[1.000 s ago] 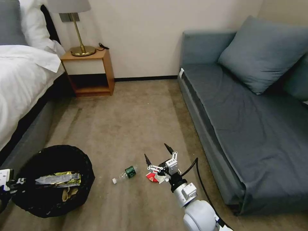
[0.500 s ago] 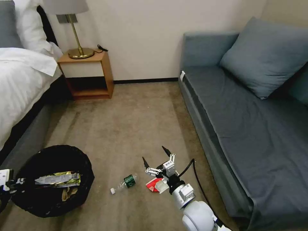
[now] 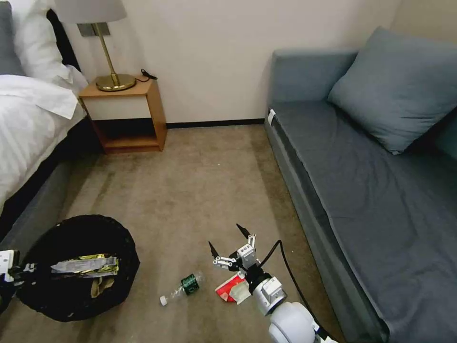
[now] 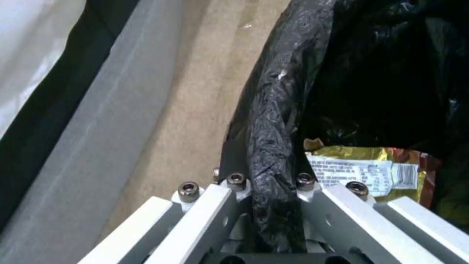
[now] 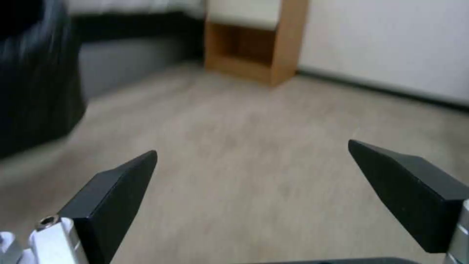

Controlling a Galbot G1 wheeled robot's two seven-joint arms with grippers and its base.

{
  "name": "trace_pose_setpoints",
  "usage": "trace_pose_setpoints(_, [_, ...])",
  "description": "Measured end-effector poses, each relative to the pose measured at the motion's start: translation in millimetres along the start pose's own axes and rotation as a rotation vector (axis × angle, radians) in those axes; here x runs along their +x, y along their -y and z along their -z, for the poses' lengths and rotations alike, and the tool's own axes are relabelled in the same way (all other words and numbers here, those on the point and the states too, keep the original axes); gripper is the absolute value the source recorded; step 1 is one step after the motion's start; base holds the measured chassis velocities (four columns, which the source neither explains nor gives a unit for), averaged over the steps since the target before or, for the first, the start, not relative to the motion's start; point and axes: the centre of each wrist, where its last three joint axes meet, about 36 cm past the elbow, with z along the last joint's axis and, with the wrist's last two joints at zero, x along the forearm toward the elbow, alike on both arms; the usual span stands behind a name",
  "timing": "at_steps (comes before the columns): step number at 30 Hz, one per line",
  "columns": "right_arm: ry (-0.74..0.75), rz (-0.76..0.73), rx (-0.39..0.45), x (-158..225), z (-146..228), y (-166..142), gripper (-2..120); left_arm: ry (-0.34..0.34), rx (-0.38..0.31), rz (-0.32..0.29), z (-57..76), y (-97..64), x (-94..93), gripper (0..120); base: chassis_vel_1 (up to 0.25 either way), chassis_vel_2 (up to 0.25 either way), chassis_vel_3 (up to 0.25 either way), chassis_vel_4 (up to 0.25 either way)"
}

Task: Pick up the trash bin, then pick up the garbage on the floor and place it into the trash bin.

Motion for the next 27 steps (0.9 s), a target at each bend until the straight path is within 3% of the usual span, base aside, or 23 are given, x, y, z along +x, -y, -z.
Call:
trace_pose_setpoints(5, [-0.142,0.148,0.115,1.6,-26.5,43.6,100,-0.005,0.004,-0.004,-2.3,1.2,-0.3,3,0.0,0.0,0.0,0.0])
trace_pose_setpoints(10, [-0.27,0.307,0.292,-4.2,-57.8,100.9,100,-0.009,0.008,-0.004,-4.6,1.7,0.4,3,0.0,0.0,0.0,0.0])
trace_pose_setpoints(15, [-0.329,0.437,0.369,-12.4,-85.2,134.0,100,-0.013,0.008,-0.002,-6.9,3.6,1.1,3,0.0,0.0,0.0,0.0])
trace_pose_setpoints(25, [-0.359,0.537,0.415,-27.6,-110.8,137.3,100,-0.02,0.004,0.004,-9.5,3.8,2.1,3,0.0,0.0,0.0,0.0])
trace_pose_setpoints(27, [-0.365,0.553,0.426,-33.4,-116.6,133.4,95,-0.02,0.002,0.005,-9.5,3.4,3.4,3,0.0,0.0,0.0,0.0])
